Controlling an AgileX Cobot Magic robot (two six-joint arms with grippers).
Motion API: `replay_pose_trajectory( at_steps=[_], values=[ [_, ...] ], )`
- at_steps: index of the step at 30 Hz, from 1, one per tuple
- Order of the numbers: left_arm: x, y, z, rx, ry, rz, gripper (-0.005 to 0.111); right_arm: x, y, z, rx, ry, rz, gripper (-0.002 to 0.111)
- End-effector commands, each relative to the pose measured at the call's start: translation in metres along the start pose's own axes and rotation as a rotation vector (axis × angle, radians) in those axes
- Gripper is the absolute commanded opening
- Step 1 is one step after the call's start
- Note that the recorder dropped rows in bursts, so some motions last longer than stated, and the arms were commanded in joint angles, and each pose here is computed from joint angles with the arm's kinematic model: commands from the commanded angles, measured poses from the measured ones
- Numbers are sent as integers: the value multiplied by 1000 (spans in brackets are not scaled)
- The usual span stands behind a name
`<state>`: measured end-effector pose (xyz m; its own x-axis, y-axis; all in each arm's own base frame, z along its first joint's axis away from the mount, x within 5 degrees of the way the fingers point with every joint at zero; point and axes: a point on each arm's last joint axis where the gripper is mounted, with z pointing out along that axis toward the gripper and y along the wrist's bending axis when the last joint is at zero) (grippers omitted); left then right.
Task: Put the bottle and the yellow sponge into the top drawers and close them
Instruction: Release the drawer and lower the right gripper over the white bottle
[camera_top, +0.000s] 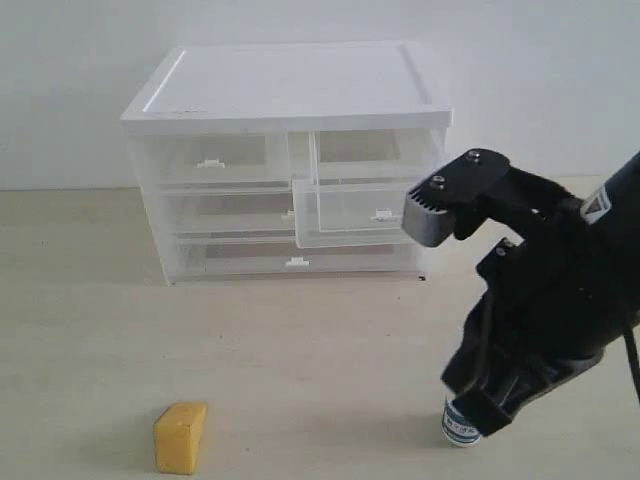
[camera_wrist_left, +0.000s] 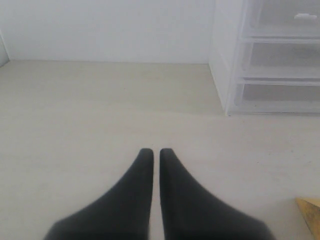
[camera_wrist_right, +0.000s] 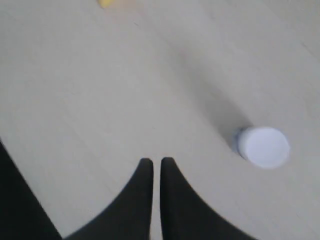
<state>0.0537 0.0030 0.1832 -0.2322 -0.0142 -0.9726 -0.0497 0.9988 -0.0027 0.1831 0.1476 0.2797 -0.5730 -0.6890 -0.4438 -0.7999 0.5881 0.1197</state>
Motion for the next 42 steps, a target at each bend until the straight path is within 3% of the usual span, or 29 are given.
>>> replay_pose_trajectory(
  at_steps=[1,4,6,8,14,21,25,42],
  values=[
    [-2,0,0,5,-11,-3,4,8,-21,-14,232,127,60,7],
    [-2,0,0,5,-11,-3,4,13,-24,-15,262,187,52,34],
    [-2,0,0,5,-11,-3,4,14,-23,-15,257,193,29,61],
    [-2,0,0,5,-11,-3,4,12,-24,-14,258,180,26,76],
    [-2,0,0,5,-11,-3,4,4,-33,2,268,160,46,73],
    [-2,0,0,5,-11,-3,4,7,-69,32,205,182,179,73],
    [-2,0,0,5,-11,-3,4,1,-70,47,114,137,201,73],
    [-2,0,0,5,-11,-3,4,3,-90,102,112,196,242,73]
  ],
)
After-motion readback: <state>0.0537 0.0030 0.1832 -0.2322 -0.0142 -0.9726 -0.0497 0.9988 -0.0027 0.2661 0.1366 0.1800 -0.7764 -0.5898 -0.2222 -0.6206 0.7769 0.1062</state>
